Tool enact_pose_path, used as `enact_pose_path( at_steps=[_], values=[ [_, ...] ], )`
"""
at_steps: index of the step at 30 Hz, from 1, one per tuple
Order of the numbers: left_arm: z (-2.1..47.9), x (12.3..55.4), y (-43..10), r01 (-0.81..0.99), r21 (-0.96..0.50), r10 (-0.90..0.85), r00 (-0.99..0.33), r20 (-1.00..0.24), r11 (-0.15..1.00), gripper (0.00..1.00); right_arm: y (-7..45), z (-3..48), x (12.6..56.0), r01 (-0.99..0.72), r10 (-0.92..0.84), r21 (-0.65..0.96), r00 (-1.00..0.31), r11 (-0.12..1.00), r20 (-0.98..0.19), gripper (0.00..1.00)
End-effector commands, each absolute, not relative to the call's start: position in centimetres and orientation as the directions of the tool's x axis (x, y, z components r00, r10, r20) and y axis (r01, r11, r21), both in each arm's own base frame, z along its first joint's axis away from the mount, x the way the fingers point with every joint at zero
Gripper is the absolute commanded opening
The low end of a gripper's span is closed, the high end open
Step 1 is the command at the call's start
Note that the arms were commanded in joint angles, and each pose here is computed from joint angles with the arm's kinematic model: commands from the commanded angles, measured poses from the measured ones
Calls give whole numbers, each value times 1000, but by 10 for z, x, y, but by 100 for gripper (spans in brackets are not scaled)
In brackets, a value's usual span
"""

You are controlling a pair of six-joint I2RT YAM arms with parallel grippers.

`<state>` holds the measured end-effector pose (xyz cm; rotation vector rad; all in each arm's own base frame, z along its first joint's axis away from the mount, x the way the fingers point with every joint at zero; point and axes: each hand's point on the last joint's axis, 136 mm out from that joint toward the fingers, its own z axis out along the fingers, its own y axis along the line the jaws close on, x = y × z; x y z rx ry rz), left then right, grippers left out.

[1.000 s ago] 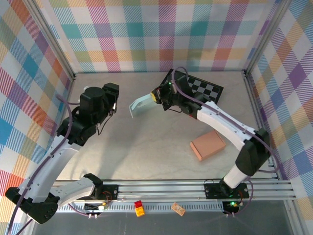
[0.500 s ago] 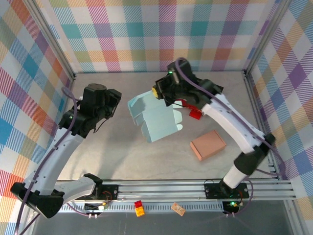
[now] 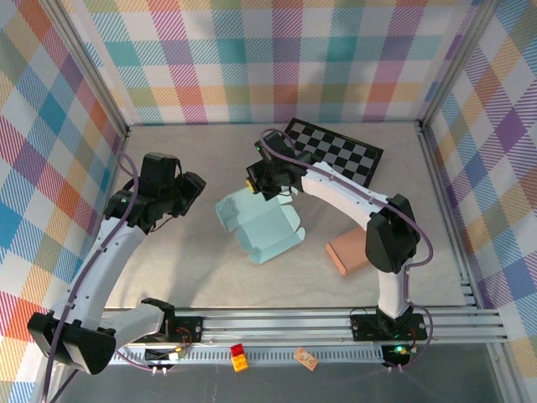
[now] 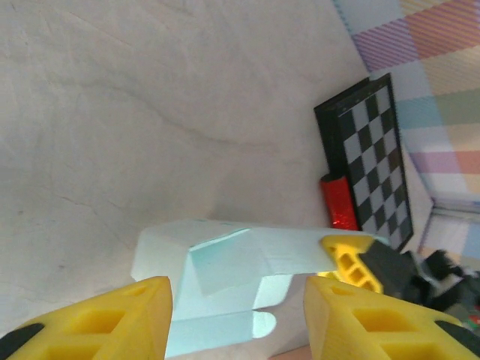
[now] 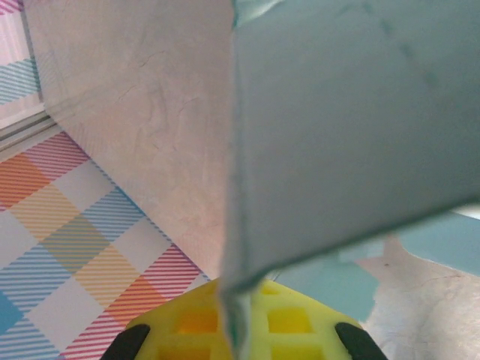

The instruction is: Fold the paper box

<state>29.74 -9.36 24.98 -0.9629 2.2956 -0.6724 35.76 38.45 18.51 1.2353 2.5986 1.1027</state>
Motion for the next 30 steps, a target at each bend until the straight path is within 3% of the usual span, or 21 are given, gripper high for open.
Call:
enact_pose_path(
  at_steps=[1, 30],
  values=[
    [240, 295, -92, -436, -601, -700, -640, -317, 670, 49, 394, 185, 363, 627, 671, 659, -701, 415, 243, 0],
    [171, 284, -53, -461, -512, -661, -675, -328, 725, 44, 416, 132, 374, 402, 473, 811, -863, 426, 180, 0]
  ],
)
